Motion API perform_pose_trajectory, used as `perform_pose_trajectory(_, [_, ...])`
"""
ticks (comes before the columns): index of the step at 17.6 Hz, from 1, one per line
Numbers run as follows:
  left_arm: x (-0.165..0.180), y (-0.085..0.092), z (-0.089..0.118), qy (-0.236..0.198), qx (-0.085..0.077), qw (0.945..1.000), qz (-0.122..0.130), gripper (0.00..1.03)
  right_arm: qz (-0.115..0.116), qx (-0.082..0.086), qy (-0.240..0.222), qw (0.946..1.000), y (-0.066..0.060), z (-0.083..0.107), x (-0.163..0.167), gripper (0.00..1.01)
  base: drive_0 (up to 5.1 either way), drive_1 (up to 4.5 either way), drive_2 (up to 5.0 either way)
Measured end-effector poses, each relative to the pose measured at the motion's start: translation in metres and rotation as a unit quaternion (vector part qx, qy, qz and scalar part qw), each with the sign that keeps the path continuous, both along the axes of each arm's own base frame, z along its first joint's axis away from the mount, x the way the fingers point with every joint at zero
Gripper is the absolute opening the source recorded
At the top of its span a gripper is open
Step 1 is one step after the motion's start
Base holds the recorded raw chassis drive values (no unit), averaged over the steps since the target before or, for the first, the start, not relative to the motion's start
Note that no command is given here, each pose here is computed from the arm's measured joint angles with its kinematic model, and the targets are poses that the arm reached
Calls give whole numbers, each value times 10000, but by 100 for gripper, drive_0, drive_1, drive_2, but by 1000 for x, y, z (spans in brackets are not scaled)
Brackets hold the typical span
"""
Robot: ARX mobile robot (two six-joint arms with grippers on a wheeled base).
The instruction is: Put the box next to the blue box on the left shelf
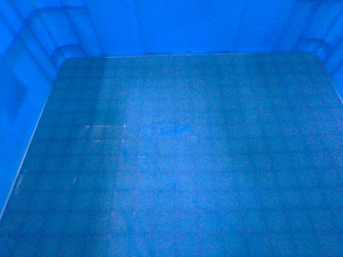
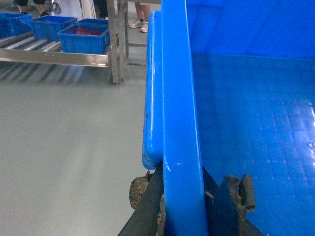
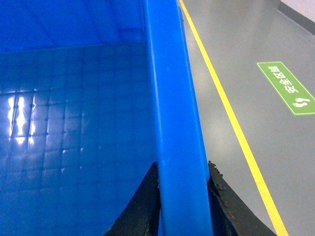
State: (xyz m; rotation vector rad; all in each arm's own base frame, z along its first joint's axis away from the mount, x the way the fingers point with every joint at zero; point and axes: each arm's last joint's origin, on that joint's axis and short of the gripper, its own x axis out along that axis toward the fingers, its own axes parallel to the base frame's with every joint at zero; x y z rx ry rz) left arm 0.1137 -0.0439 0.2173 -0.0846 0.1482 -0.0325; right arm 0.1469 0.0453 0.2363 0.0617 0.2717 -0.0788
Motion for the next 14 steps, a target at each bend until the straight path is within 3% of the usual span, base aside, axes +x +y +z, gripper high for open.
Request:
perform_pose_trajectory(3, [0, 0, 0, -22, -4, 10000, -5, 9, 3, 0, 13, 10000, 0, 0, 0, 18, 6, 383, -372])
perform_pose_trajectory(14, [0, 0, 0, -20, 3, 10000, -12, 9, 4, 4, 7, 10000, 0, 0, 0, 18, 225, 261, -494])
